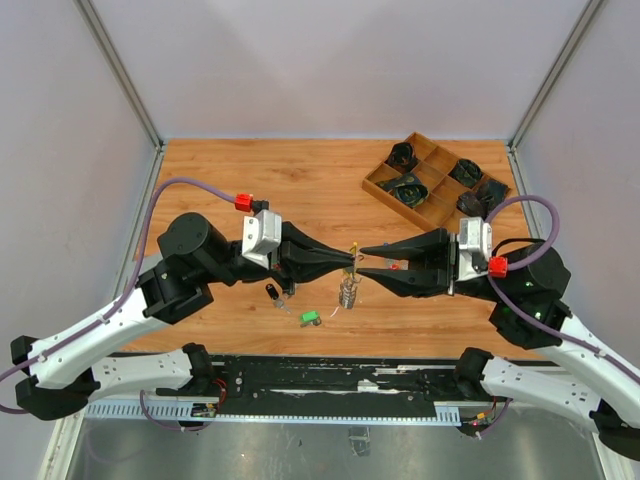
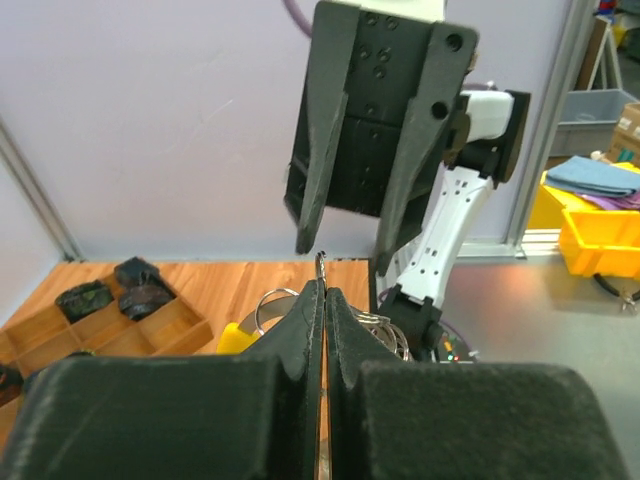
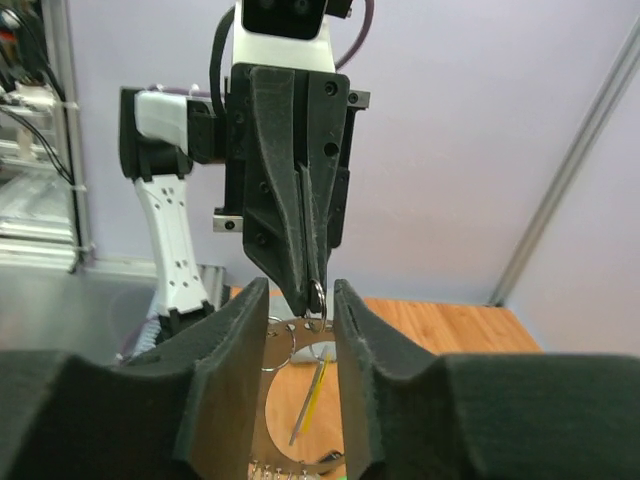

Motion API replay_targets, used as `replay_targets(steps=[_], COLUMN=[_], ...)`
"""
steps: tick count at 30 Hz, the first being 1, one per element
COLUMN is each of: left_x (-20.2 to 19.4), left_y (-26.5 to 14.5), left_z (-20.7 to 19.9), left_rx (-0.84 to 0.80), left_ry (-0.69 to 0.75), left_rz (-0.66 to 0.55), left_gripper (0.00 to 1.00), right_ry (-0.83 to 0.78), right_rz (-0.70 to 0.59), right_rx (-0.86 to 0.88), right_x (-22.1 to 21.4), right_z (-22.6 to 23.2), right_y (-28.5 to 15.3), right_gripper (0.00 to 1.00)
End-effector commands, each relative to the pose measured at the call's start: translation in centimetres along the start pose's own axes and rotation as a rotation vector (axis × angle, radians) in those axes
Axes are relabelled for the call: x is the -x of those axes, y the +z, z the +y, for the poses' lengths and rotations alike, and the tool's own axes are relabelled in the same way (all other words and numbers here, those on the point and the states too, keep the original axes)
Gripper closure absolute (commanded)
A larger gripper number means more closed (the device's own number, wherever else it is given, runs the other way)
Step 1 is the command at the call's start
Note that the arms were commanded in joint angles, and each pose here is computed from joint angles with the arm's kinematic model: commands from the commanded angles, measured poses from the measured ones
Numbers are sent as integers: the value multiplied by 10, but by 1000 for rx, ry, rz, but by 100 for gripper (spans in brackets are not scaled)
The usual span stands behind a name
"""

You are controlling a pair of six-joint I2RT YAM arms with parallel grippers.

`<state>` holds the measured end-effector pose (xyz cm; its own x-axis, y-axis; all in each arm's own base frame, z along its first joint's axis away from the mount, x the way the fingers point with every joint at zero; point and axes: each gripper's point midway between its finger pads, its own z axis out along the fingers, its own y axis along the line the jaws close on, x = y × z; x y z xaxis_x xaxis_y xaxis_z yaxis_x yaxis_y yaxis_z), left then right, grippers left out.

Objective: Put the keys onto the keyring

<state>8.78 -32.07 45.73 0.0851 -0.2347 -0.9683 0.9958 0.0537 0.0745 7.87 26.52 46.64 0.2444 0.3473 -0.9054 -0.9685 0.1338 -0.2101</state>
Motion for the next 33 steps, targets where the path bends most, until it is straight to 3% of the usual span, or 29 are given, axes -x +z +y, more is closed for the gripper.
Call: replay_targets(steps=[1, 8, 15, 19, 25, 33], left_x=[18, 5, -18, -31, -47, -64], left_y=[-8, -14, -15, -17, -21, -29], left_z=[8, 34, 50, 52, 53, 53], left_rx=[55, 177, 241, 250, 268, 293], left_ry=[80, 144, 162, 156, 123, 73], left_rz=[18, 127, 206, 241, 276, 302], left_gripper=[99, 99, 100, 100, 99, 99], right_ry=[-127, -190, -29, 40, 349, 627], right_rz=[39, 223, 706, 882, 982, 1049], right_rx=[-37, -254, -675, -819, -884, -993], right_x=[19, 8, -50, -88, -149, -238], right_z=[-5, -33, -84, -96, -106, -126], right_y=[-17, -59, -123, -142, -160, -195], right_gripper=[63, 58, 51, 50, 50, 50])
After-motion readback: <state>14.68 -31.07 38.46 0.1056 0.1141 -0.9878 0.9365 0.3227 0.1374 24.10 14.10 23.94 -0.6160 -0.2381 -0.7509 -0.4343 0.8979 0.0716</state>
